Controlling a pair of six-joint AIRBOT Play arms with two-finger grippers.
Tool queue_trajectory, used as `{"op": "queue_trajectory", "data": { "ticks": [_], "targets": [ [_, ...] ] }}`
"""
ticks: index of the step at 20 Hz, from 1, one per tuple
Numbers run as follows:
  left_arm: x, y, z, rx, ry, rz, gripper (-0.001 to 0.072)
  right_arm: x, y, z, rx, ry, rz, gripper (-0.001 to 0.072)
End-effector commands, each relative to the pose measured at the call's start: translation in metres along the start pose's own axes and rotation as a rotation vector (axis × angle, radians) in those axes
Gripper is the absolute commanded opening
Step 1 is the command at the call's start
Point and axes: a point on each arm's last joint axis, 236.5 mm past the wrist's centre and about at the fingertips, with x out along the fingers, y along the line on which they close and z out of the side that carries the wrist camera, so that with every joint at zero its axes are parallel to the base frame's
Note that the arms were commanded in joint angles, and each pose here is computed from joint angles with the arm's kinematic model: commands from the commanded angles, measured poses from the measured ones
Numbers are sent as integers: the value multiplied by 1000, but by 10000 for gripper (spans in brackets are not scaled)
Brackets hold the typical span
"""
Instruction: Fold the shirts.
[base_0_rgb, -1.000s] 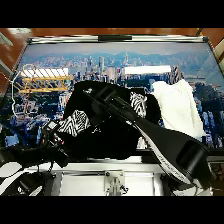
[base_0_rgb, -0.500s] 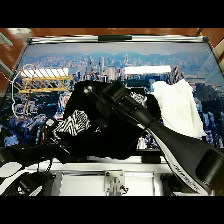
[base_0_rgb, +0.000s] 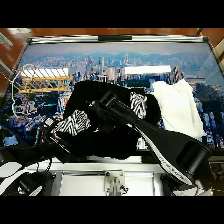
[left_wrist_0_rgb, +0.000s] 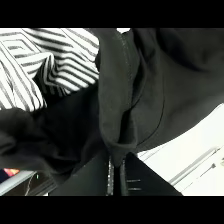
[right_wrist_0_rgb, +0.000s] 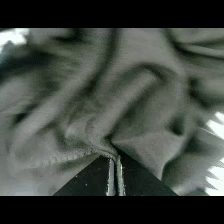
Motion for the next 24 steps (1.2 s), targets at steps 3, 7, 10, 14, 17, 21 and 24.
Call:
{"op": "queue_trajectory", "data": {
  "ticks": [3,7,10,14,17,21,24],
  "targets": [
    [-30,-6,66,-13,-224,5,58,-107,-85,-17,145,-198,-323,79],
    [-64,17,106,-94,-353,91,58,-186,-78,-58,378,-402,-194,79],
    [-73,38,113,-205,-390,136,59,-210,-65,-85,554,-461,-102,78],
    [-57,49,107,-247,-337,151,59,-154,-54,-136,721,-317,-104,79],
    [-13,60,77,-284,-192,152,59,-73,-46,-165,792,-204,-116,79],
    [35,36,43,-275,-23,20,59,-19,-44,-161,948,-206,21,87],
    [42,17,32,-143,30,-26,59,-39,-66,-159,955,-240,13,547]
  ]
}}
